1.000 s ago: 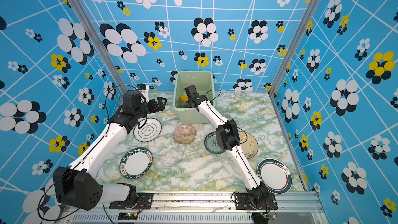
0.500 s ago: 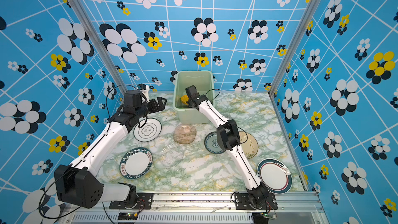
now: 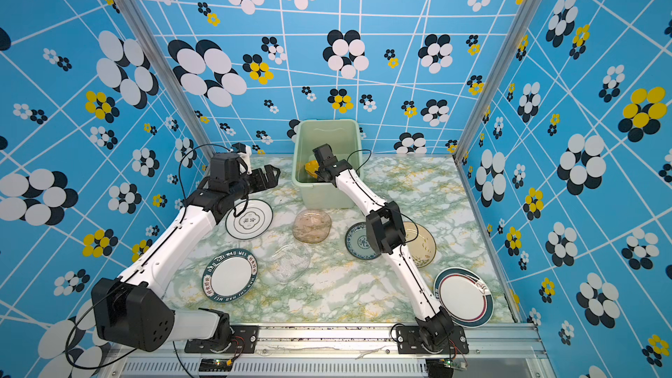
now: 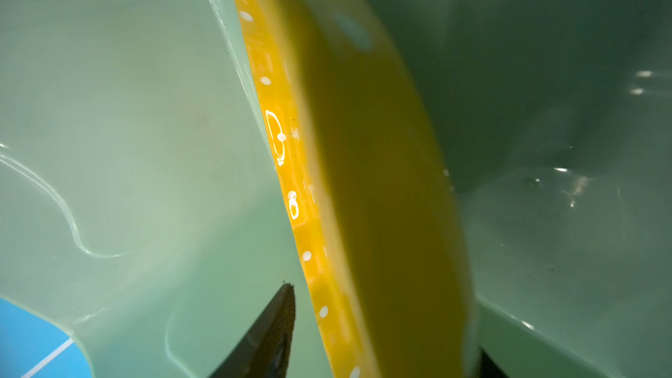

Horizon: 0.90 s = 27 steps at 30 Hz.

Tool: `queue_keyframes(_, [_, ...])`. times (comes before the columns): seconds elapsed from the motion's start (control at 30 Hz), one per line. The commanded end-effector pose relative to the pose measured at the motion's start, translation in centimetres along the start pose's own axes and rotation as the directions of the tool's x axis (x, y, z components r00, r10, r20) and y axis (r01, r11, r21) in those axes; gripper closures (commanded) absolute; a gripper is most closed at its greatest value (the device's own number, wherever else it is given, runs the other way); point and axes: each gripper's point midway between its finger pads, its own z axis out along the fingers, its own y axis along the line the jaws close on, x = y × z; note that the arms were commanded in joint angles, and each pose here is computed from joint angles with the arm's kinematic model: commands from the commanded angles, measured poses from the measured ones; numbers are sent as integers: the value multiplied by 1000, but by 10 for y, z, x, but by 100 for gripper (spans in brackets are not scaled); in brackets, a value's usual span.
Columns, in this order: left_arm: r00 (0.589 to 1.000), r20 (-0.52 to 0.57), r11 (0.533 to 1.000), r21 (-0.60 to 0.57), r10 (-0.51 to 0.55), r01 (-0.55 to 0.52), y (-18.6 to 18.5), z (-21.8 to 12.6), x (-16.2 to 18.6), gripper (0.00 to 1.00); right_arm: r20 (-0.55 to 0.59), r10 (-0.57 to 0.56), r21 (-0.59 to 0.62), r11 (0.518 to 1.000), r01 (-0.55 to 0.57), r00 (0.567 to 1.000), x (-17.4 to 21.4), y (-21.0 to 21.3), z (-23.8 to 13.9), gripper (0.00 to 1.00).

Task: Place the plates into the plastic bin on the countertop
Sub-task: 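Open the right gripper to release the plate inside the bin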

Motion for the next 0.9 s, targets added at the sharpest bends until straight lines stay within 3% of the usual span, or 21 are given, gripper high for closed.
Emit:
queue_keyframes(0.0, [1000, 16, 1000, -22, -10, 11, 3, -8, -9, 1, 144, -13, 206, 978, -17, 989, -65, -90, 71, 43])
queue_keyframes(0.57, [1000, -18, 999, -31, -19, 19, 5, 2, -10, 1, 147, -29, 149, 989, 7, 989, -83, -78, 94, 30])
queue_keyframes(0.7, [1000, -16, 999, -34, -19, 19, 5, 3, -13, 1, 139, -18, 135, 991, -1, 990, -84, -72, 94, 20])
queue_keyframes(0.83, [1000, -8, 999, -37, -12, 12, 4, 2, -17, 1, 111, -12, 143, 990, -4, 994, -77, -63, 85, 1])
queue_keyframes(0.87, [1000, -6, 999, -41, -10, 10, 4, 1, -17, 1, 105, -17, 151, 988, 1, 994, -75, -63, 81, 1])
